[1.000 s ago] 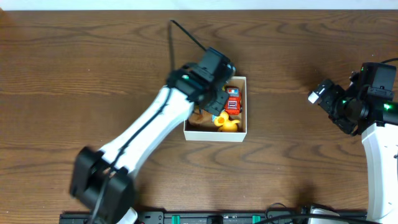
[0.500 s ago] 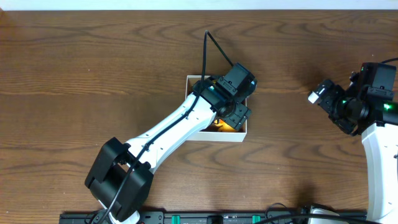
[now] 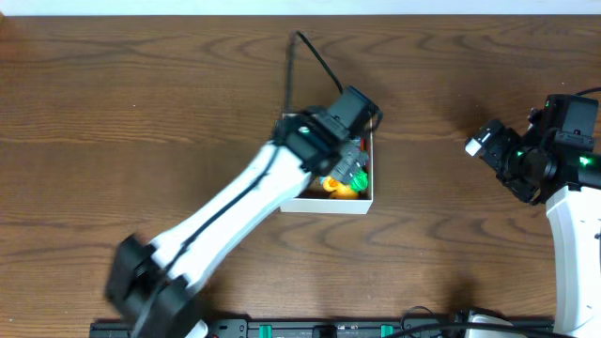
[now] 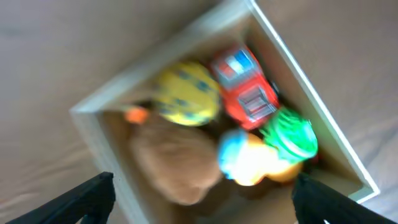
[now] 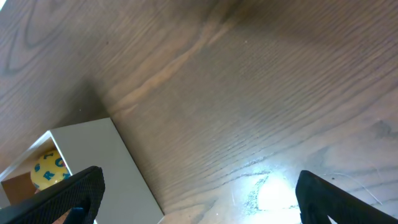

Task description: Pack container

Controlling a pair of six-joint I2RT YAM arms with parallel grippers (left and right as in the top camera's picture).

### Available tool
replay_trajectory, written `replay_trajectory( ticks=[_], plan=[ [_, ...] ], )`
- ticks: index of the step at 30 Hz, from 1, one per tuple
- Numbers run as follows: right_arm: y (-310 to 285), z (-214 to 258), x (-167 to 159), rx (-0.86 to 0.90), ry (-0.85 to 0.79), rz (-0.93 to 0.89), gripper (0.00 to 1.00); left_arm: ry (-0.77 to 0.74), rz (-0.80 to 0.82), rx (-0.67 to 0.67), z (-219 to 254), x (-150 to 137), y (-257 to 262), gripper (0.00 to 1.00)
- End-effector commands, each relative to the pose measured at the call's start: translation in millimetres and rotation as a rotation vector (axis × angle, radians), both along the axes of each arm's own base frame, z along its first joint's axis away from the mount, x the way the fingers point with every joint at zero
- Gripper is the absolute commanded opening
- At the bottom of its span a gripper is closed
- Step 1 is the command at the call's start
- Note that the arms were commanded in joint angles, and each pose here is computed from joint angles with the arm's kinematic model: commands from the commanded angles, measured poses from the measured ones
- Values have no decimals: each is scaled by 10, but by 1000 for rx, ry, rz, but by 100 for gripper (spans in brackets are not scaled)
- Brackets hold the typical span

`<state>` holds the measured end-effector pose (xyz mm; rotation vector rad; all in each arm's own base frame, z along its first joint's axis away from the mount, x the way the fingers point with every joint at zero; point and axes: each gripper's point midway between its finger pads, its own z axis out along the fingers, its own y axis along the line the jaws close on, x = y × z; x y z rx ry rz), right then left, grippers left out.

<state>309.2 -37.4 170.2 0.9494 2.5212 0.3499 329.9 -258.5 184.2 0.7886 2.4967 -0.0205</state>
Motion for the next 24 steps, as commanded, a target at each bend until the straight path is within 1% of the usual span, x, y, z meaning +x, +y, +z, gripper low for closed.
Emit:
replay_trajectory(
  ticks=[1, 4, 6, 7, 9, 13, 22, 24],
  plan=[
    [-24, 17, 6, 6, -4, -14, 99, -199, 136, -18, 755, 181, 517, 93],
    [-23, 18, 6, 6, -4, -14, 99, -218, 294, -69, 958, 230, 979, 94],
    [-24, 17, 6, 6, -4, -14, 99, -219, 432, -108, 1040, 248, 1318, 95],
    [-24, 17, 6, 6, -4, -14, 99, -220, 475, -117, 1064, 249, 1434, 98],
    [-23, 18, 6, 6, -4, -14, 99, -226, 536, -127, 1109, 249, 1625, 98],
    [-23, 18, 6, 6, -4, -14, 99, -209, 571, -107, 1088, 212, 1778, 98],
    [-23, 18, 6, 6, -4, -14, 99, -204, 571, -102, 1064, 219, 1776, 98],
    [-23, 18, 6, 6, -4, -14, 99, -210, 550, -85, 1072, 227, 1780, 98]
  ],
)
